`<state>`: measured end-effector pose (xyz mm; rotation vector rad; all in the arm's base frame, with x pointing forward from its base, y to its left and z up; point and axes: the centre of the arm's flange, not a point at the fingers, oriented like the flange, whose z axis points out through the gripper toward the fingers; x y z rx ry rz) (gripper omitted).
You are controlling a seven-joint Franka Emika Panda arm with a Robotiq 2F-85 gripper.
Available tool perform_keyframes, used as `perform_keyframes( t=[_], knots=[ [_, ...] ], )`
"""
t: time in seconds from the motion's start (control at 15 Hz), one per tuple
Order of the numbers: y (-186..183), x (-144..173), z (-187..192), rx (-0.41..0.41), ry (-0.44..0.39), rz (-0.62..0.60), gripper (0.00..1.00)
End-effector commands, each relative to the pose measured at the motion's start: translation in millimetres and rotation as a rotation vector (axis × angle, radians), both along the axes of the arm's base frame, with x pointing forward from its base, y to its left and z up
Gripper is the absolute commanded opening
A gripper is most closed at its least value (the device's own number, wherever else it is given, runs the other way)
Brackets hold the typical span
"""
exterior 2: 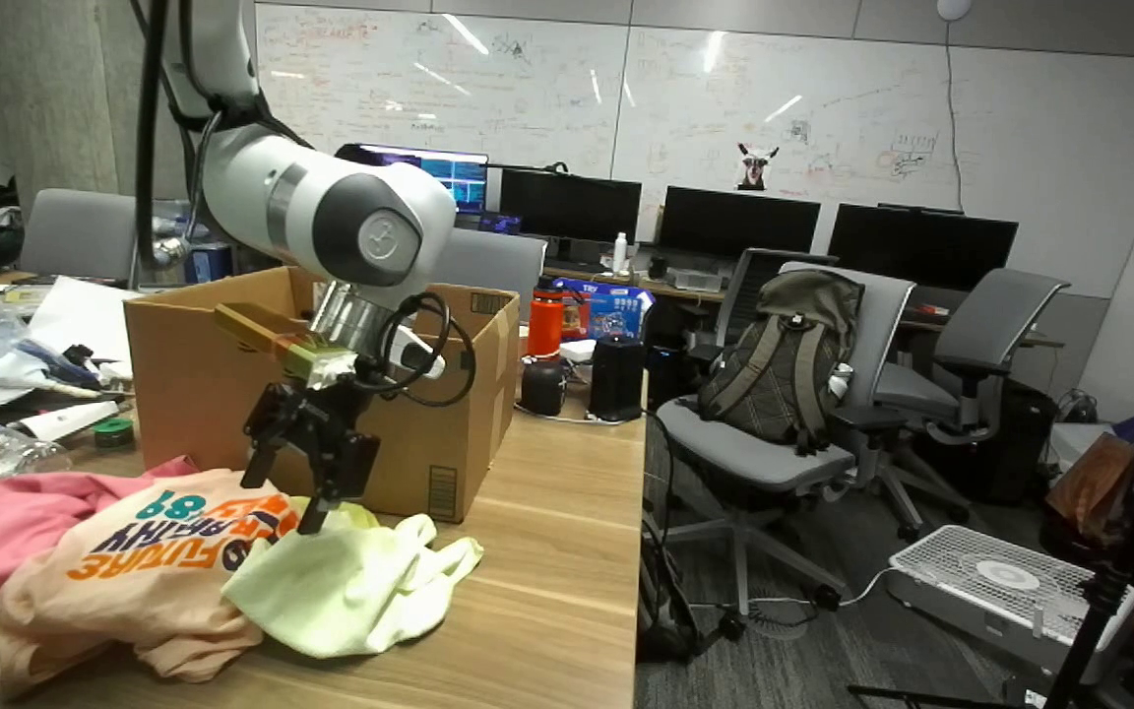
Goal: Put the three objects into the cardboard box
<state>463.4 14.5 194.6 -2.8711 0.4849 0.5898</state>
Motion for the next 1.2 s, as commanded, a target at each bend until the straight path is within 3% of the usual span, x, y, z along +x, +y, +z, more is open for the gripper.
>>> perform_keyframes(
  t=[0.0,0.4,1.13],
  knots=[
    [-0.5,7.8,-4.2,0.046,0.013,0.036,1.0],
    [-13.9,4.0,-32.6,-0.012,0.037,0.038,1.0],
    [-7.5,0.8,-56.0,0.011,0.082,0.043,1.0]
  ],
)
